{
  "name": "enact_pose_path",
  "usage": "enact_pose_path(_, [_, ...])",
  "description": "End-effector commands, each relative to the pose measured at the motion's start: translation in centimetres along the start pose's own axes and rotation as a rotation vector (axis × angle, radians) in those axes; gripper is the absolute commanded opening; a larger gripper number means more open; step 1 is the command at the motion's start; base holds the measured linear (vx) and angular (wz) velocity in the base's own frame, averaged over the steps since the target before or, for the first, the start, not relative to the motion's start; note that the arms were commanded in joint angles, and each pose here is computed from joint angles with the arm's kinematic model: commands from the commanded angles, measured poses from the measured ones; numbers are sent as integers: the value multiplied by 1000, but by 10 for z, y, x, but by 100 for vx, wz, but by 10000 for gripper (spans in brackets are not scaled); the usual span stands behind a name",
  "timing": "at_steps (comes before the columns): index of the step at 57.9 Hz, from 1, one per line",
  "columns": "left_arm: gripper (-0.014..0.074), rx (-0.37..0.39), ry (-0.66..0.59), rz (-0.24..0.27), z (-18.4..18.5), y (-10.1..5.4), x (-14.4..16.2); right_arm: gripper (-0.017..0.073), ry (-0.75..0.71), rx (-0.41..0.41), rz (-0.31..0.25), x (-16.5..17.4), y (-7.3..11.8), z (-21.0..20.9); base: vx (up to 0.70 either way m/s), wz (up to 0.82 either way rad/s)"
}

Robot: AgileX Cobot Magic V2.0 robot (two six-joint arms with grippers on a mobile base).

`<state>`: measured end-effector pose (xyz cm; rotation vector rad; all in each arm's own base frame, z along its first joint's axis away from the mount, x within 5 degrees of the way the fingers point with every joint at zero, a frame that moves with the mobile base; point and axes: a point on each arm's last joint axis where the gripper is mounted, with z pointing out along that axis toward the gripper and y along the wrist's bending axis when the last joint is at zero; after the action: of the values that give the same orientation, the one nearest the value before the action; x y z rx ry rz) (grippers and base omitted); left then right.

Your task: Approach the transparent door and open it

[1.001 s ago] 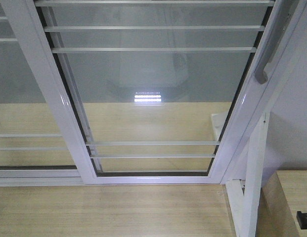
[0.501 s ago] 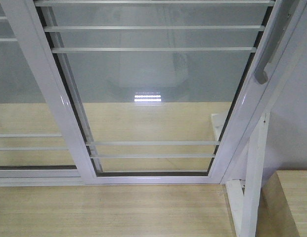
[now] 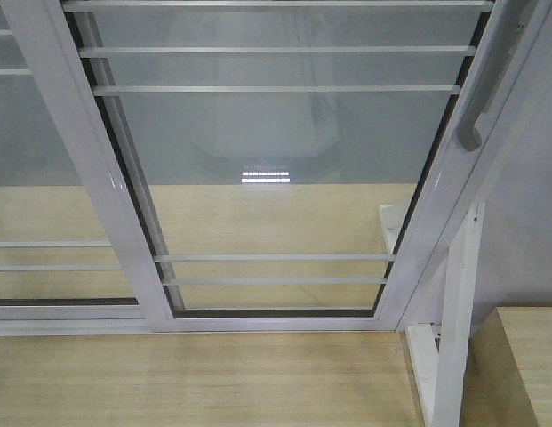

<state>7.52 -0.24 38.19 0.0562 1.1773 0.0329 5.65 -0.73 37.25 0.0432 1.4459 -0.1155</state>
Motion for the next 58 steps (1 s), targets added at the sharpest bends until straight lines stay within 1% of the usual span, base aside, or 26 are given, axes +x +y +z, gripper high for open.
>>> enact_pose_path(1, [-3, 10, 34, -9, 22, -1, 4, -5, 7, -4, -12, -9, 1, 24, 0, 0])
enact_pose_path(8, [-3, 8, 211, -10, 39, -1, 29, -5, 104, -10, -12, 3, 3, 48, 0, 0])
enact_pose_path(12, [-3, 7, 289, -10, 45, -1, 41, -5, 152, -11, -12, 10, 3, 57, 0, 0])
enact_pose_path(22, [5, 5, 402, -11, 52, -1, 58, -5, 253, -14, -16, 24, 5, 77, 0, 0])
enact_pose_path(32, [36, 2, 437, -11, 51, -1, 61, -1, 310, -19, -17, 35, 6, 91, 0, 0])
enact_pose_path(37, [76, 2, 448, -9, 50, -1, 62, 17, 338, -21, -18, 40, 7, 98, 0, 0])
enact_pose_path(41, [113, 0, 468, -8, 50, 0, 63, 47, 361, -22, -11, 45, 7, 102, 0, 0])
enact_pose_path(50, [209, -4, 511, -10, 48, 0, 67, 140, 407, -24, 35, 53, 9, 111, 0, 0])
enact_pose_path(58, [251, -4, 515, -10, 48, 0, 67, 236, 397, -31, 33, 58, 10, 121, 0, 0])
